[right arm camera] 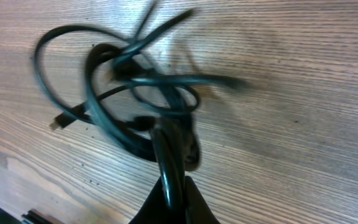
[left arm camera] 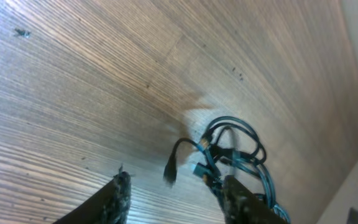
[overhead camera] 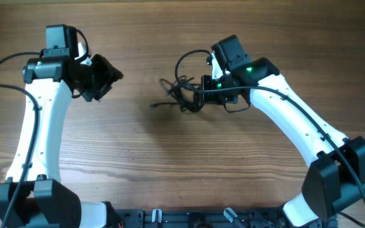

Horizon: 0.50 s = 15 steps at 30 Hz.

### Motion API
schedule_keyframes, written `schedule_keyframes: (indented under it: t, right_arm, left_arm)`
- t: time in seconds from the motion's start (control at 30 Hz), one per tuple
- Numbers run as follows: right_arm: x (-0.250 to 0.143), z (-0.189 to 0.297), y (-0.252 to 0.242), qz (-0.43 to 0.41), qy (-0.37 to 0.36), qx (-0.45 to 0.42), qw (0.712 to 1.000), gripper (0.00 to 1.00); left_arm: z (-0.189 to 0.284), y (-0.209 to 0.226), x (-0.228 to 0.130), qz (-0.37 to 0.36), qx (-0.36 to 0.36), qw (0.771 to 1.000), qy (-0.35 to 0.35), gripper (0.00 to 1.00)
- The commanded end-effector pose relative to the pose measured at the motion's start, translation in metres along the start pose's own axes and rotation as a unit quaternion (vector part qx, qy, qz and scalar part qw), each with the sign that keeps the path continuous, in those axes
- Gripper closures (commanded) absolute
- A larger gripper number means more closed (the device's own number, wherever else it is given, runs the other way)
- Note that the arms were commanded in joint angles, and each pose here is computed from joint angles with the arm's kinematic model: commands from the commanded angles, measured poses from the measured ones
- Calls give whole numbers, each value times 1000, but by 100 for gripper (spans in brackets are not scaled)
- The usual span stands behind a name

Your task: Untangle cables

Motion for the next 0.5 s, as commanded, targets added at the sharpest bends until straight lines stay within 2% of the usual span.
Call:
schedule_keyframes:
  t: [0.0, 0.1, 0.17, 0.27, 0.33, 0.47]
  right_arm:
    - [3, -2, -3, 5, -6, -6, 1000, 94]
    - [3, -2, -3, 4, -6, -6, 1000, 94]
    - [3, -2, -3, 4, -6, -6, 1000, 94]
    - [3, -2, -3, 3, -6, -6, 1000, 94]
    - [3, -2, -3, 3, -5, -5, 1000, 94]
    - [3, -2, -3, 4, -4, -5, 1000, 94]
  left_arm:
    - [1, -25, -10, -55, -41, 998, 15, 49]
    - [-2, -53, -21, -110, -114, 987, 37, 61]
    - [-5, -64, -25, -106, -129, 985, 43, 65]
    - [-16, -80, -34, -47, -128, 989, 63, 63]
    - [-31, -89, -37, 17, -109, 991, 72, 62]
    - [-58, -107, -38, 72, -113, 988, 82, 62]
Point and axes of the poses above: each gripper's point midway between its finger pads, its own z axis back along the fingers, its own y axis along the line the jaws close on, x = y × z, the point moved 8 cm from there along z, back along the fingers, and after that the axes turned 15 degrees about -z, right-handed, at the moved point
